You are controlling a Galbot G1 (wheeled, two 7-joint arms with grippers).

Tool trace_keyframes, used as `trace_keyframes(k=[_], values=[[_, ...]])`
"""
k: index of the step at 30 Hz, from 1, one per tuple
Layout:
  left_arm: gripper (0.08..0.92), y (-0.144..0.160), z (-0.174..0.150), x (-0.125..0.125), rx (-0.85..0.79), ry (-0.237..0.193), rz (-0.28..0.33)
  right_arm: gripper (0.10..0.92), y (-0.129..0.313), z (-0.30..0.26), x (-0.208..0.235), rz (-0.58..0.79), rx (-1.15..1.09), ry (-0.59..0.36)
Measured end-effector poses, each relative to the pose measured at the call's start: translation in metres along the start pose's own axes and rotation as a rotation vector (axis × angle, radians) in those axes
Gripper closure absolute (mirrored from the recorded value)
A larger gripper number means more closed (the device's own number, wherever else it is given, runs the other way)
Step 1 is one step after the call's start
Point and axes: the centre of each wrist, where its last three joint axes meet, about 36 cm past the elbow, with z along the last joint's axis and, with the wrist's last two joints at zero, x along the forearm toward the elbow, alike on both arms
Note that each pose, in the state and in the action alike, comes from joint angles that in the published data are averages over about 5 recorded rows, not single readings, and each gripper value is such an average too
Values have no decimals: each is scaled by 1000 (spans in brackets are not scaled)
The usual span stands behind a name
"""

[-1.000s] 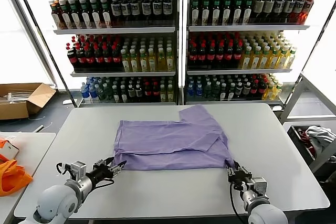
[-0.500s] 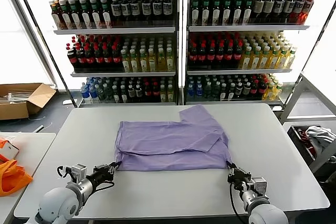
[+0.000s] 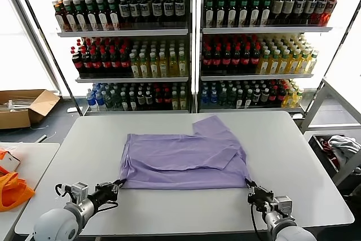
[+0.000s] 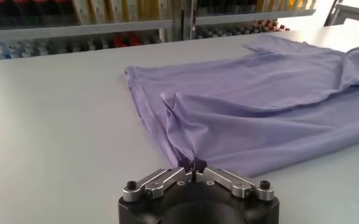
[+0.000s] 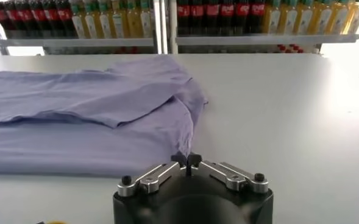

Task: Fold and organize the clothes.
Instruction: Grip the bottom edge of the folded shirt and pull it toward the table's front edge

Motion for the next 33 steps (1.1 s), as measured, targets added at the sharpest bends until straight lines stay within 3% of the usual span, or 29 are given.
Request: trace_keyframes(k=[21, 24, 33], values=[[898, -33, 32, 80, -21, 42, -60, 891, 29, 15, 68, -44, 23, 43], [849, -32, 32, 85, -37, 45, -78, 835, 28, 15, 71, -45, 23, 36], [594, -25, 23, 101, -77, 29, -110, 576, 9, -11, 66, -58, -6, -56]])
